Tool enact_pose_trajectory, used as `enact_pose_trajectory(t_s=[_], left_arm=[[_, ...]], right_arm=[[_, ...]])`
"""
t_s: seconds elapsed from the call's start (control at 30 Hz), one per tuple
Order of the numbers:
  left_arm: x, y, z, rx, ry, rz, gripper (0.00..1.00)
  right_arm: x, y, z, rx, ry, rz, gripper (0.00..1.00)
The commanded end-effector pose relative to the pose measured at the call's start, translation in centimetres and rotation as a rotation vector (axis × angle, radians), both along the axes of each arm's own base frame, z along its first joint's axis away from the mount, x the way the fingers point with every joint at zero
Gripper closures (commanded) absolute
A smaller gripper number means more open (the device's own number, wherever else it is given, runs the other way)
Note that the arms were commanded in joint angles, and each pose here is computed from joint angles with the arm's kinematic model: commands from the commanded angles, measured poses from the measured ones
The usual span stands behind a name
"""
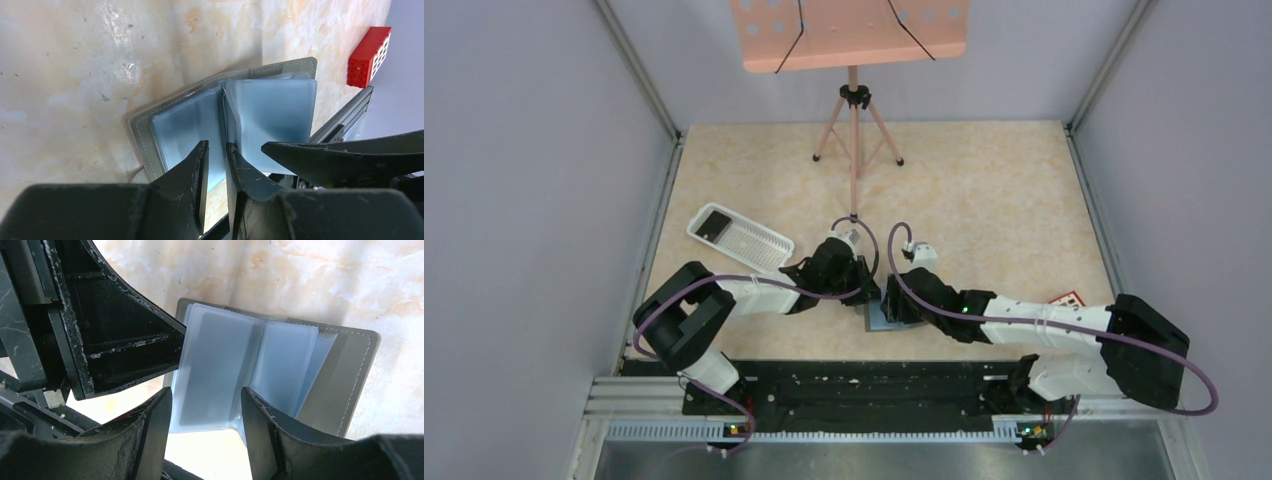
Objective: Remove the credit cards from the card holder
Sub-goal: Remove the credit card from the card holder.
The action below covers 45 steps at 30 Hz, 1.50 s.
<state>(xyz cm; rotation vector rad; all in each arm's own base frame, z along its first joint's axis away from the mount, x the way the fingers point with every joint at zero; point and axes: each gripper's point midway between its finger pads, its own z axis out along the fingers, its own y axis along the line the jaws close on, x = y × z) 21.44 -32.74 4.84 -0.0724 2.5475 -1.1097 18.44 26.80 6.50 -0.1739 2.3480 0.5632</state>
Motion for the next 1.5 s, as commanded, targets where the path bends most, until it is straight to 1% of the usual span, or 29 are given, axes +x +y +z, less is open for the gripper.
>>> enact_pose_trajectory(t_s=[0.0, 0.1, 0.23, 0.33, 0.53, 0.6, 0.83, 1.13, 1.47], left_arm=[[0.9, -1.1, 1.4, -0.036, -0.046, -0.005, 0.76], [0.9, -1.3, 1.4, -0.036, -0.046, -0.008, 0.76], [0.9, -1.4, 1.4, -0.036, -0.044, -0.012, 0.76], [0.9, -1.4, 1.4, -0.037, -0.045, -0.013, 0.76], [0.8, -1.2, 1.1, -0.025, -0.046, -0.012, 0.76], [0.9, -1.2, 1.0, -0.019, -0.045, -0.011, 0.76], [0.9, -1.0, 0.3, 0.0, -0.043, -0.007, 0.76], [0.9, -0.8, 0.0, 0.018, -0.042, -0.01, 0.76], [1.0, -0.3, 0.1, 0.047, -0.047, -0.004, 0.76]], right_arm=[[0.3, 1.1, 0.7, 0.027, -0.023, 0.012, 0.47], [0.2, 1.1, 0.6, 0.028, -0.02, 0.013, 0.47], [0.2, 1.4, 0.7, 0.041, -0.016, 0.016, 0.42], [0.2, 1.4, 0.5, 0.036, -0.013, 0.016, 0.42], [0.1, 1.1, 0.0, 0.02, -0.008, 0.012, 0.51], [0.2, 0.8, 0.1, 0.015, -0.011, 0.004, 0.53], [0.3, -0.2, 0.8, 0.019, -0.037, -0.02, 0.53], [0.6, -1.7, 0.0, -0.005, -0.026, -0.051, 0.58], [1.0, -5.4, 0.4, -0.104, -0.055, -0.14, 0.58]])
